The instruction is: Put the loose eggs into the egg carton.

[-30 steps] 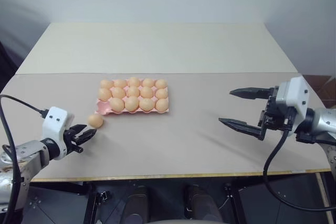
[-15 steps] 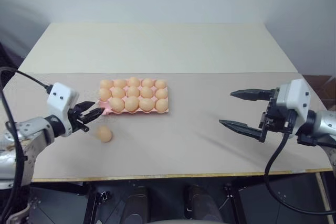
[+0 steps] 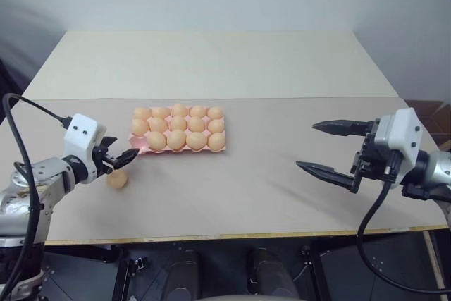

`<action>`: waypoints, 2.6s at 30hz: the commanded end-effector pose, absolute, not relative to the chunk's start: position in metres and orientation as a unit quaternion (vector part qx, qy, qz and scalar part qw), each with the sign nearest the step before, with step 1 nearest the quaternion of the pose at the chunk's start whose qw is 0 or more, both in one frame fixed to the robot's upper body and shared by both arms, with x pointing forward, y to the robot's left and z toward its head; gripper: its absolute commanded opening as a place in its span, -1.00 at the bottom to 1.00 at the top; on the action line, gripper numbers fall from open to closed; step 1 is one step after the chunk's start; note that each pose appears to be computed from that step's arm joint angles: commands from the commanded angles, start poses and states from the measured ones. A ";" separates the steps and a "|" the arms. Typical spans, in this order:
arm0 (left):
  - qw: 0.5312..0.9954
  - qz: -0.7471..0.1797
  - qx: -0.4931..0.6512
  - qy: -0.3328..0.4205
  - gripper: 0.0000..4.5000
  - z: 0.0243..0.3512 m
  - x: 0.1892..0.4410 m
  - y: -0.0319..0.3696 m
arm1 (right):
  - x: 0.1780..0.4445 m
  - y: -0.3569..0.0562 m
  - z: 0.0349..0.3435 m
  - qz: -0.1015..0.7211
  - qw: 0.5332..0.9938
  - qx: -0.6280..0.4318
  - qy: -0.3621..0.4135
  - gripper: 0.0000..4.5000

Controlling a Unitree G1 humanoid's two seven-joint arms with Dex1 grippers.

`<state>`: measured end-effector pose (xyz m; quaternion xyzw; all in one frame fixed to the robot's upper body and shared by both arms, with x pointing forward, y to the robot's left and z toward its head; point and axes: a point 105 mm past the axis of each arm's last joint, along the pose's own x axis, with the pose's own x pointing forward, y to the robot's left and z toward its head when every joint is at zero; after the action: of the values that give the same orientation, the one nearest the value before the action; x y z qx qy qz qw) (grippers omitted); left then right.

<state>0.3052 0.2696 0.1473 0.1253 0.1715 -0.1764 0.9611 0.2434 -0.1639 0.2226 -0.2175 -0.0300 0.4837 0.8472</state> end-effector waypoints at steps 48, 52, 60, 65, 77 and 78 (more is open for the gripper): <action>0.927 -0.203 0.116 0.292 0.73 0.107 0.238 0.265 | 0.241 -0.162 0.236 0.496 0.839 -0.218 -0.042 1.00; 0.927 -0.204 0.115 0.293 0.16 0.104 0.242 0.263 | 0.240 -0.163 0.236 0.494 0.840 -0.219 -0.042 1.00; 0.926 -0.201 0.122 0.296 -0.69 0.103 0.246 0.266 | 0.240 -0.164 0.236 0.490 0.843 -0.220 -0.042 1.00; 0.926 -0.192 0.137 0.294 -0.69 0.104 0.244 0.270 | 0.239 -0.163 0.235 0.492 0.842 -0.219 -0.041 1.00; 0.931 -0.244 0.114 0.247 0.58 0.122 0.231 0.259 | 0.239 -0.160 0.232 0.499 0.839 -0.215 -0.041 1.00; 0.933 -0.245 0.109 0.242 0.71 0.123 0.232 0.257 | 0.239 -0.160 0.232 0.499 0.839 -0.215 -0.041 1.00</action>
<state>0.2279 0.2609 0.1118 0.1028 0.2696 -0.2411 0.9266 0.2432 -0.1631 0.2239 -0.2073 -0.0227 0.4940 0.8441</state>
